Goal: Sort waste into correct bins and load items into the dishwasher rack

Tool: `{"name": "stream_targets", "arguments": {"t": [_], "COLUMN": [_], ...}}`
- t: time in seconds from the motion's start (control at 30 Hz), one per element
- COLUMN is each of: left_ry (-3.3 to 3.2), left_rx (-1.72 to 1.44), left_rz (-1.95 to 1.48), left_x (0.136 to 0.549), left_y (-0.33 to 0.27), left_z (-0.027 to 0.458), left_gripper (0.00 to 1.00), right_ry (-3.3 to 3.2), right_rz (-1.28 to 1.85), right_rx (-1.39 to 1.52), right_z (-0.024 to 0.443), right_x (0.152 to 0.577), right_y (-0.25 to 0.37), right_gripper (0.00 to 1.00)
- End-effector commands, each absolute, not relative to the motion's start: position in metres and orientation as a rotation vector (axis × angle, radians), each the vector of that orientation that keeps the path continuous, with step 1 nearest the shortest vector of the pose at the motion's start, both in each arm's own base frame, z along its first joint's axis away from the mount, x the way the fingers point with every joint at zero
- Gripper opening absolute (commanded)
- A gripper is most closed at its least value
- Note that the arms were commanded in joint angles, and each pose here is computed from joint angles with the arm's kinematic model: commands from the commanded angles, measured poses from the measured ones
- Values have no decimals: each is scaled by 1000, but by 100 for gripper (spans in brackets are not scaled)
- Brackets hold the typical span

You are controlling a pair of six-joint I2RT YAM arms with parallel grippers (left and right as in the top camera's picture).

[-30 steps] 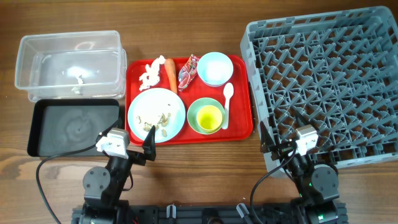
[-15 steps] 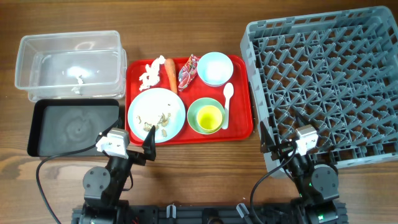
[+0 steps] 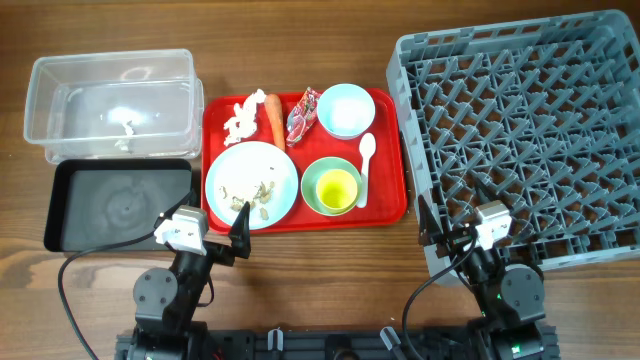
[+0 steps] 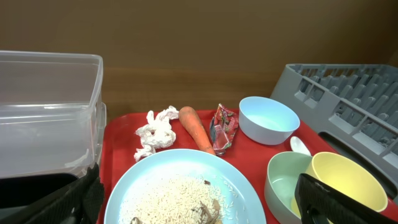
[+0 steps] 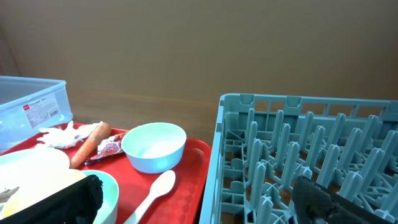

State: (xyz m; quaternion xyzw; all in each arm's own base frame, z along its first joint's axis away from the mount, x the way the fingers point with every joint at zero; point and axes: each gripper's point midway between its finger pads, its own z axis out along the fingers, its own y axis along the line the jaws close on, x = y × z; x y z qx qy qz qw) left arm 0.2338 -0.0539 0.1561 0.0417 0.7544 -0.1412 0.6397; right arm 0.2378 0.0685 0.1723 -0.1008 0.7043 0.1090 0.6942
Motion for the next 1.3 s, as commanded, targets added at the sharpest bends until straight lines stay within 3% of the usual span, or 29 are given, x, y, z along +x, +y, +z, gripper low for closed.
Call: {"name": "stream_targets", "arguments": {"t": [0.0, 0.57, 0.97, 1.27], "left_ry": [1717, 1708, 1565, 1927], "left_rx": [106, 101, 16, -34], "left_rz": [-316, -338, -462, -470], "left_x": [234, 234, 230, 278], "left_y": [-54, -56, -59, -66], "left_z": [154, 158, 245, 297], "left_gripper": [100, 100, 100, 100], "right_ry": [1566, 1533, 1442, 1885], "right_rz": [227, 283, 306, 307], "right_rx": [-222, -277, -296, -328], "right_z": [173, 183, 285, 301], "right_x": [238, 234, 214, 255], "right_y": [66, 78, 78, 88], "right_gripper": [100, 100, 100, 100]}}
